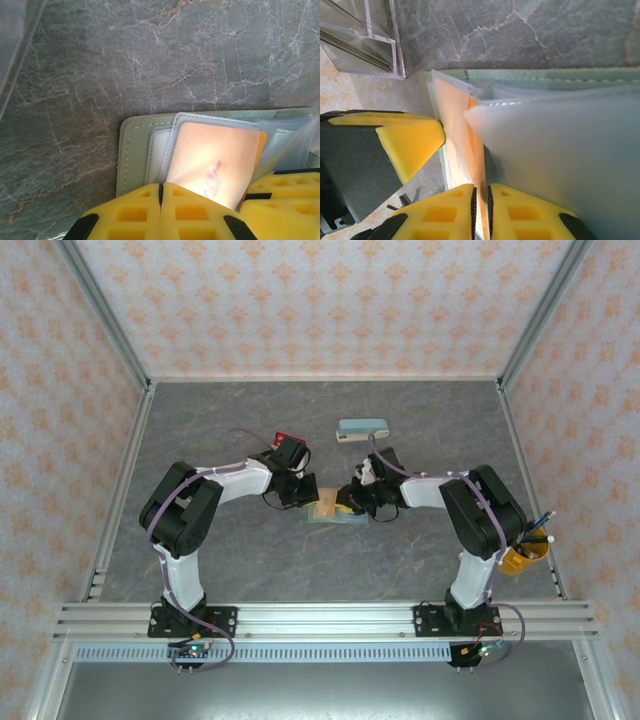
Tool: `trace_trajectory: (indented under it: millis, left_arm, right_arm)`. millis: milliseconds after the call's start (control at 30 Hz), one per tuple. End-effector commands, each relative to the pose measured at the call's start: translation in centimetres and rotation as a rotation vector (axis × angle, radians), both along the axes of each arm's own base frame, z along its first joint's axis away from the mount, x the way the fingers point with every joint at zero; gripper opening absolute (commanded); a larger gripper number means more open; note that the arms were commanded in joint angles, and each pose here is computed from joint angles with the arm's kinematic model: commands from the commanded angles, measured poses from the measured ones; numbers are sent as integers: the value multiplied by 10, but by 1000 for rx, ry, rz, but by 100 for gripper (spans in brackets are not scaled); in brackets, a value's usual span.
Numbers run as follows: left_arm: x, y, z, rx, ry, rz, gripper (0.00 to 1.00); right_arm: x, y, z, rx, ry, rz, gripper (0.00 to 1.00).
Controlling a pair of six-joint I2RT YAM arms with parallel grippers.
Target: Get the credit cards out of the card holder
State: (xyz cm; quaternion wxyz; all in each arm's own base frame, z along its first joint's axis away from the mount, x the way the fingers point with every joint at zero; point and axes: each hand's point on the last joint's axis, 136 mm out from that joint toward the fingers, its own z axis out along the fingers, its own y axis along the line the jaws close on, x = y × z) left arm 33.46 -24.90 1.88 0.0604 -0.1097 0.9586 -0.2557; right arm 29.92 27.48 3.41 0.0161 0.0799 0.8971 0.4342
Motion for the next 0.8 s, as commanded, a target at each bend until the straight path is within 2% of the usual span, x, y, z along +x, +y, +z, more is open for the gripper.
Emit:
trace_trajectory:
  millis: [0,167,600,733,767]
  left_arm:
    - [-44,41,-53,179,190,14,7]
    - [-45,40,-54,171,193,12,7]
    - [-46,32,-52,121,190,9,9]
    - [-46,31,-51,108,188,11,9]
    - [-45,31,-49,106,185,13,10]
  right_arm:
    - [4,6,-1,7,-3,11,14]
    - [6,10,-3,21,-10,22,10]
    - [10,20,6,93,-64,40,11]
    - [13,19,9,101,-75,20,0]
    - [14,18,9,98,-80,13,0]
